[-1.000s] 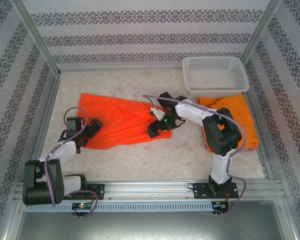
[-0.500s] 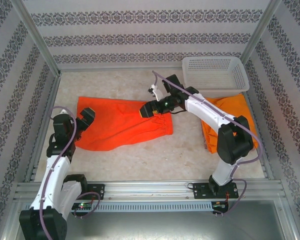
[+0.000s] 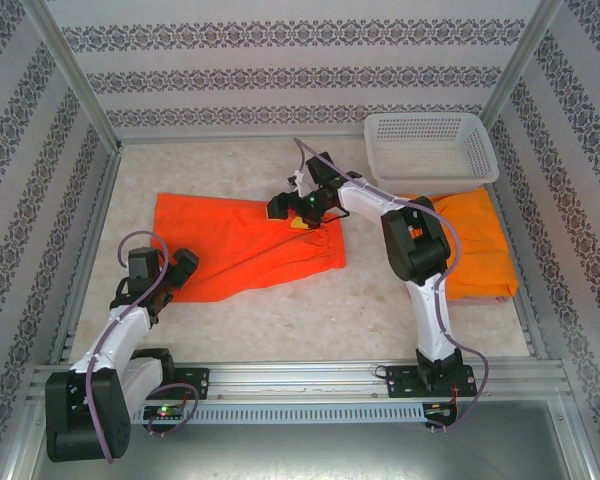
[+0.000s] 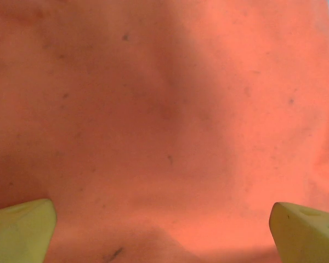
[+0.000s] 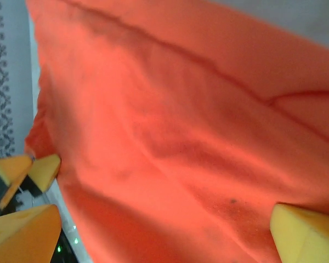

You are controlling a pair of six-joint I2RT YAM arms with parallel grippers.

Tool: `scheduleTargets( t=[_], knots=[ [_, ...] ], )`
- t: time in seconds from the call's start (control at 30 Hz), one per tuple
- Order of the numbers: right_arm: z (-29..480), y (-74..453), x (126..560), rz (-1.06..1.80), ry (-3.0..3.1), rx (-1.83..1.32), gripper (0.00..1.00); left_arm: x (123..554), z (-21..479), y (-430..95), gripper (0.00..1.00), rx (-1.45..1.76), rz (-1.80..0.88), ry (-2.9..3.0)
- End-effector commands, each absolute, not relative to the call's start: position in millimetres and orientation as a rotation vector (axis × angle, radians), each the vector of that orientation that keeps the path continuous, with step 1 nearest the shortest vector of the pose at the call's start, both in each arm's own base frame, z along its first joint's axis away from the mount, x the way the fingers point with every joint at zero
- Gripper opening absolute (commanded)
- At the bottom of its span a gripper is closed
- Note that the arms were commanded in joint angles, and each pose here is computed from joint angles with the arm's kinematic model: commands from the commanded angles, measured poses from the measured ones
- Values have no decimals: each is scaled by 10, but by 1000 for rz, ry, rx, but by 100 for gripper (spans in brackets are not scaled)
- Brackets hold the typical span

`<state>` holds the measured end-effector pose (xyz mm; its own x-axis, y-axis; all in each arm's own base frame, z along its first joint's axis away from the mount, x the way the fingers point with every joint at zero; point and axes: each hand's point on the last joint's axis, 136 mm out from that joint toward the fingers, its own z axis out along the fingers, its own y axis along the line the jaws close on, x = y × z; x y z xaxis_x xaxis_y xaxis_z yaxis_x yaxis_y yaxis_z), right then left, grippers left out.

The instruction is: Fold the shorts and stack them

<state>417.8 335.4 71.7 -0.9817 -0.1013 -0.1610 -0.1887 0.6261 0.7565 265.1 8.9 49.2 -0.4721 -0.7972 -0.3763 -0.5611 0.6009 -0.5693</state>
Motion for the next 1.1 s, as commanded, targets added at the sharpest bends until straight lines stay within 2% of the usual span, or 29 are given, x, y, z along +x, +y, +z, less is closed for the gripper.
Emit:
scheduleTargets(
  t=[0.0, 0.13, 0.23, 0.43, 0.6, 0.73, 0.87, 1.07],
  knots=[
    [680, 3309, 4442, 1332, 2722, -113, 98, 2593, 382, 192, 100, -1122, -440, 2175],
    [564, 3306, 4505, 1366, 2736, -31, 98, 2543, 316, 214, 100, -1135, -415, 2184],
    [667, 3329, 4521, 1396, 2707, -30, 98, 2601, 431, 223, 100, -1111, -417, 2171],
    [1502, 3284, 4475, 1379, 2522, -187, 98, 2987, 1499, 118, 100, -839, -512, 2064],
    [2082, 2961, 4178, 1190, 2416, -327, 98, 3209, 2296, -474, 96, -583, -792, 2033],
    [2188, 2570, 3895, 1066, 2392, -323, 98, 3290, 2529, -1165, 87, -380, -932, 2051],
    [2043, 2143, 3657, 938, 2408, -255, 98, 3411, 2503, -1939, 65, -237, -1080, 2074],
    [1769, 1731, 3442, 920, 2406, -88, 98, 3651, 2133, -2932, 41, -94, -1173, 2214]
  ],
)
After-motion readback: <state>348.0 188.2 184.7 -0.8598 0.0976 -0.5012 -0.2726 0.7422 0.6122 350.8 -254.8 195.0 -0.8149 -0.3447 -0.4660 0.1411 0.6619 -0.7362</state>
